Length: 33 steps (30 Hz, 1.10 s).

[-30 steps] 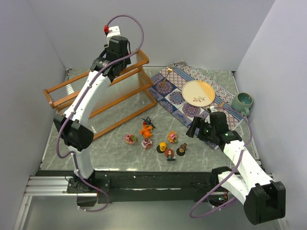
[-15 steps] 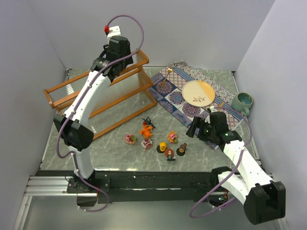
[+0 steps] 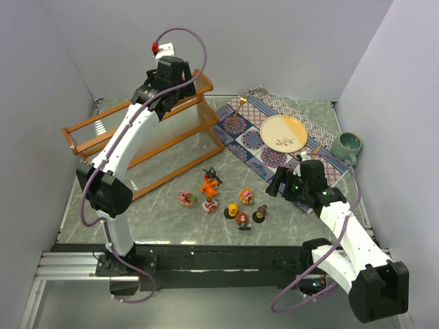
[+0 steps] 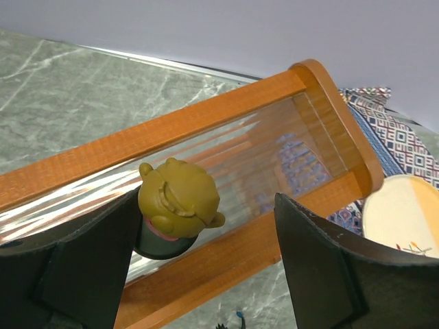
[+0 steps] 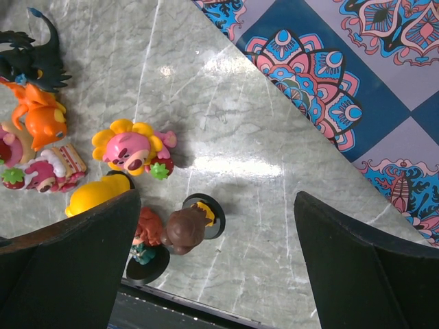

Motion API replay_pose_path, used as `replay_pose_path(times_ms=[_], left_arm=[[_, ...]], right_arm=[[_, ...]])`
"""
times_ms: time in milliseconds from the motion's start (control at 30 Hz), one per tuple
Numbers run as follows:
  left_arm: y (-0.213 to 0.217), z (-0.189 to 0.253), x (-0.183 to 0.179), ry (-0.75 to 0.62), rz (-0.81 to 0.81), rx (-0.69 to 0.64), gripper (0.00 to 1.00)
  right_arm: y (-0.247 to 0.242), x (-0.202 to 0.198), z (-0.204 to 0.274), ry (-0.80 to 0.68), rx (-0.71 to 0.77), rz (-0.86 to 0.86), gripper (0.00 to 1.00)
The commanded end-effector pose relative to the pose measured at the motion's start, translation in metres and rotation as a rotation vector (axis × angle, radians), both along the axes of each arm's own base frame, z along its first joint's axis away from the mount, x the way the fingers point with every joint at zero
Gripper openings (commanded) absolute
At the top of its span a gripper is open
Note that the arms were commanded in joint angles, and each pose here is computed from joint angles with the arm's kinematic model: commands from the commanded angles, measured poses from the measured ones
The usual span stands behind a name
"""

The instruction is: Place and organize the plastic toys onto the shelf

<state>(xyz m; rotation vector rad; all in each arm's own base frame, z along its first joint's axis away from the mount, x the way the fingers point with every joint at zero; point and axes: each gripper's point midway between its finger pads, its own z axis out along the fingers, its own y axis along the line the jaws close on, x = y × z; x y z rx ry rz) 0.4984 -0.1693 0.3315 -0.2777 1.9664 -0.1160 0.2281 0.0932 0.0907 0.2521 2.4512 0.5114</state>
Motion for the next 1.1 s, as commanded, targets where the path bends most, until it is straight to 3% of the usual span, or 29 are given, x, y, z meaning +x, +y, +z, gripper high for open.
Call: replay_pose_path(times_ms=[0,1067], left_arm=[[-0.001,0.042,-0.013,-0.094,-0.025,-0.084,0.83],[-0.028,0.033,-0.004,-0.082,-0.097,-0.19,0.85]], right_arm=[[0.003,0.009,0.018,-0.074,0.015,0.014,1.0],[0.001,0.008,0.018,-0.079,0.006,0.01,1.0]])
